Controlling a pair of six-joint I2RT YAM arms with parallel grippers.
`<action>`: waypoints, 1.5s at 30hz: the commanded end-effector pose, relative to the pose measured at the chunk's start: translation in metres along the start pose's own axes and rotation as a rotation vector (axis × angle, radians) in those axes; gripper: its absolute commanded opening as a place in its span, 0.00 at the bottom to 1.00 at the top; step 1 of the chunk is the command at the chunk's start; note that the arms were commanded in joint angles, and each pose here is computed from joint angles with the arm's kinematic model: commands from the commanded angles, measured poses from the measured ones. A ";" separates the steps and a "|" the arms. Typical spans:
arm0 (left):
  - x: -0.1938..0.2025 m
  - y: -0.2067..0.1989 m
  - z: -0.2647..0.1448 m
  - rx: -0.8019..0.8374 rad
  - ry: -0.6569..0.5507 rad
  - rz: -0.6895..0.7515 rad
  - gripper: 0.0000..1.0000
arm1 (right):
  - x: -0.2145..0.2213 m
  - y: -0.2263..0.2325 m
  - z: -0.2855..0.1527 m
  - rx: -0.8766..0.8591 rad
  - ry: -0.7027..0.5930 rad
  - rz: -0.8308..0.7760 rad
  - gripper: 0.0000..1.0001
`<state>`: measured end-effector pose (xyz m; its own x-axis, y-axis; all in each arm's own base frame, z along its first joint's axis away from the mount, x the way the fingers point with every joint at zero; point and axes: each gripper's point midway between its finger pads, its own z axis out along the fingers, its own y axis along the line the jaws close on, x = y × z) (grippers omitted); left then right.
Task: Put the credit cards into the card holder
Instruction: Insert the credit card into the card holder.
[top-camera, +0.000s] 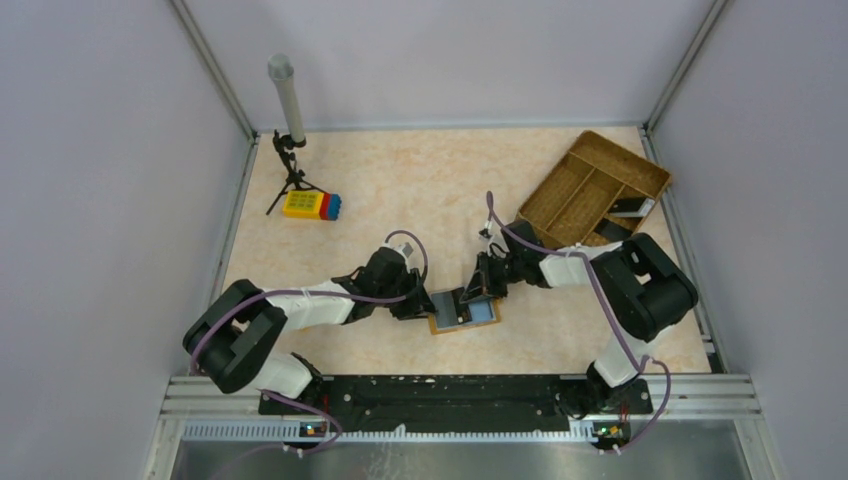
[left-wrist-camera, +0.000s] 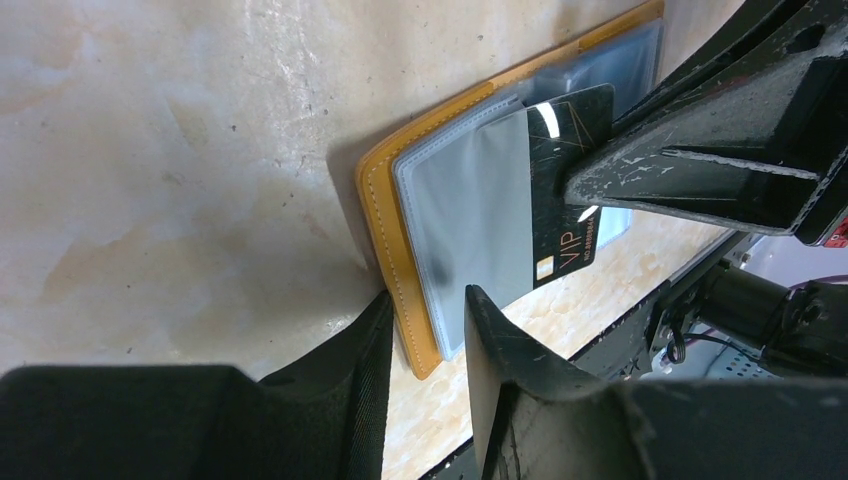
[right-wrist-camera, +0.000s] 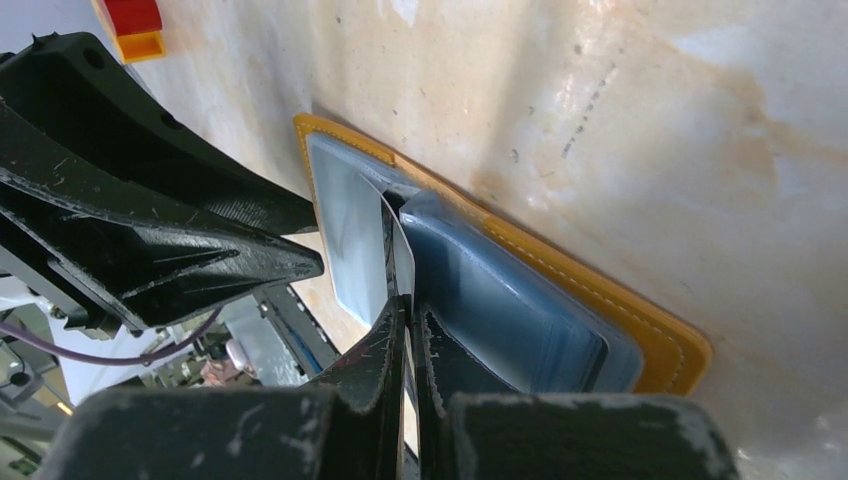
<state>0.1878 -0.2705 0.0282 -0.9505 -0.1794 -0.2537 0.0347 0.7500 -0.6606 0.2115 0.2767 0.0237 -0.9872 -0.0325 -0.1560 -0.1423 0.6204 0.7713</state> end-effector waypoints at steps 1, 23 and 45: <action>-0.003 -0.006 0.005 0.022 -0.001 0.030 0.34 | 0.003 -0.016 0.013 0.120 0.008 -0.020 0.00; -0.011 -0.014 -0.003 0.042 -0.048 0.050 0.34 | -0.018 0.013 -0.037 0.319 -0.082 -0.191 0.48; -0.010 -0.020 0.010 0.087 -0.027 0.036 0.31 | -0.003 0.022 -0.014 0.300 -0.023 -0.197 0.37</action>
<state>0.1934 -0.2809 0.0290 -0.9469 -0.1717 -0.2719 0.0663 0.7232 -0.6874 0.2001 0.2639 0.0387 -0.9530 -0.1533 -0.2613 -0.2698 0.8217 0.5020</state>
